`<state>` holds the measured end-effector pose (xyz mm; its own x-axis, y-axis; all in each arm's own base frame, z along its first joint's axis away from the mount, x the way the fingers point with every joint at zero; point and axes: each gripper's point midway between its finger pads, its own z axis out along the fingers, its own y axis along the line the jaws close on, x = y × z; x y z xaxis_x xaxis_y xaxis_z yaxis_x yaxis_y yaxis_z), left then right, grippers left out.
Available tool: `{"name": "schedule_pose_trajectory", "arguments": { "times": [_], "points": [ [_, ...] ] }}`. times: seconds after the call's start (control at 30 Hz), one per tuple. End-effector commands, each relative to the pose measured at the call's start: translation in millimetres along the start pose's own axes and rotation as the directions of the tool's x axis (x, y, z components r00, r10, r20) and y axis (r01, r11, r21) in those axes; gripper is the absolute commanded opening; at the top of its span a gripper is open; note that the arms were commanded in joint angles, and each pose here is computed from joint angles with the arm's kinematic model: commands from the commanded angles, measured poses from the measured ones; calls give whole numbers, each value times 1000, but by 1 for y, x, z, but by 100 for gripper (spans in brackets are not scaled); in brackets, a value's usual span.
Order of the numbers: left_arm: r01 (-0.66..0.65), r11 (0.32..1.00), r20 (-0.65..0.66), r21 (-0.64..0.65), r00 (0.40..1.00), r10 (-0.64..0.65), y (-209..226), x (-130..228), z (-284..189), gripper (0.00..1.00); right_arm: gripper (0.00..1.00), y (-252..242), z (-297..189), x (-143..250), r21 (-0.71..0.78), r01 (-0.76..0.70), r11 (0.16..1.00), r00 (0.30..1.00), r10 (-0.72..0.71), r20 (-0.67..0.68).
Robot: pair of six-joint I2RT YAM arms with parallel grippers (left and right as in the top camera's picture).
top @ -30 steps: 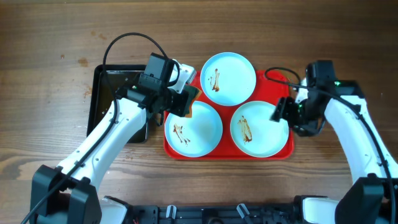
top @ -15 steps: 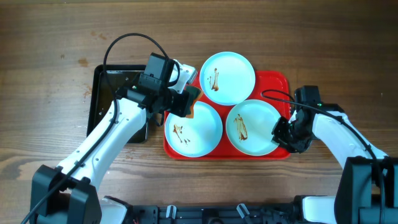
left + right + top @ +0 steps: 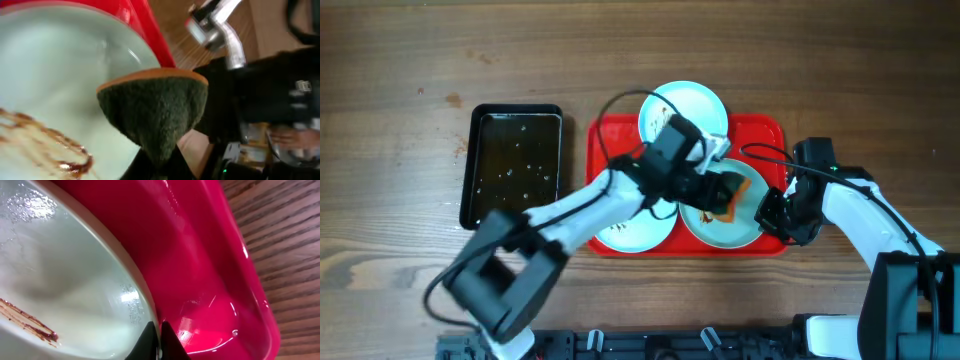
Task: Clean dirty plates on tray and stack at the side
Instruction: 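Scrub the right plate with the sponge while the right gripper holds it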
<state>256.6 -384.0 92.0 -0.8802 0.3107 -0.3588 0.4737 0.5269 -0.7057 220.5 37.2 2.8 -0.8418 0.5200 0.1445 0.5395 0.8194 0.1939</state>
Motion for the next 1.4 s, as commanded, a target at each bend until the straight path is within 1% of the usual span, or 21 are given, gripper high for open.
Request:
{"name": "schedule_pose_trajectory", "arguments": {
  "times": [0.0, 0.1, 0.13, 0.23, 0.37, 0.43, 0.47, 0.5, 0.57, 0.63, 0.67, 0.77, 0.87, 0.93, 1.0, 1.03, 1.1, 1.17, 1.2, 1.3, 1.37],
  "points": [
    [342, 940, -34, 16, 939, -341, 11, 5, 26, 4, 4, -4, 3, 2, 18, -20, 1000, 1000, 20, -11],
    [418, 908, -19, -22, 908, -418, 26, 8, 37, 4, 4, -4, 3, 2, 18, -17, 1000, 1000, 17, -11],
    [465, 884, -2, -45, 885, -466, 35, 9, 42, 4, 4, -4, 3, 2, 19, -17, 1000, 1000, 17, -12],
    [496, 868, 7, 1, 868, -496, 34, 8, 68, 4, 4, -4, 3, 2, 19, -17, 1000, 1000, 18, -13],
    [458, 888, -40, 47, 889, -457, 15, 26, 100, 4, 4, -5, 3, 4, 22, -18, 1000, 1000, 18, -18],
    [408, 913, -73, 22, 911, -406, 15, 40, 105, 4, 4, -6, 3, 5, 26, -19, 999, 1000, 19, -24],
    [393, 919, -98, -20, 914, -393, 23, 51, 104, 4, 4, -6, 2, 6, 27, -17, 999, 999, 18, -27],
    [399, 910, -111, -113, 905, -411, 44, 64, 100, 4, 4, -7, 2, 6, 29, -17, 999, 999, 18, -29],
    [387, 861, -104, -330, 892, -441, 94, 86, 80, 4, 4, -7, 2, 6, 29, -17, 999, 999, 18, -29],
    [367, 818, -69, -444, 896, -439, 125, 88, 63, 4, 4, -7, 2, 6, 29, -17, 999, 999, 18, -29],
    [352, 785, -25, -510, 906, -423, 146, 83, 50, 4, 4, -7, 2, 6, 29, -16, 999, 999, 17, -30],
    [321, 759, 26, -567, 927, -373, 167, 70, 38, 4, 4, -7, 2, 7, 31, -14, 999, 999, 15, -32],
    [274, 681, 131, -680, 958, -255, 187, 38, 19, 4, 4, -8, 2, 8, 34, -16, 999, 999, 17, -37],
    [268, 619, 177, -739, 963, -205, 193, 22, 6, 4, 4, -8, 2, 9, 36, -16, 999, 999, 17, -41],
    [270, 606, 202, -748, 963, -180, 191, 10, 2, 4, 4, -9, 2, 10, 38, -14, 999, 999, 15, -44],
    [269, 637, 197, -722, 963, -183, 183, 4, 7, 4, 4, -9, 2, 10, 38, -13, 999, 999, 15, -44],
    [248, 750, 135, -613, 968, -210, 152, -5, 26, 4, 4, -9, 2, 10, 37, -14, 999, 999, 16, -44],
    [244, 804, 100, -542, 969, -226, 133, -7, 37, 4, 4, -9, 2, 10, 38, -14, 999, 999, 16, -46],
    [237, 844, 63, -482, 970, -237, 118, -5, 46, 4, 4, -9, 2, 11, 38, -14, 999, 999, 16, -47],
    [214, 902, -3, -376, 973, -232, 89, 3, 62, 4, 4, -9, 2, 12, 38, -12, 999, 999, 14, -52],
    [171, 946, -50, -274, 980, -192, 65, 4, 72, 4, 4, -9, 2, 12, 39, -12, 999, 998, 14, -54]
  ]
}}
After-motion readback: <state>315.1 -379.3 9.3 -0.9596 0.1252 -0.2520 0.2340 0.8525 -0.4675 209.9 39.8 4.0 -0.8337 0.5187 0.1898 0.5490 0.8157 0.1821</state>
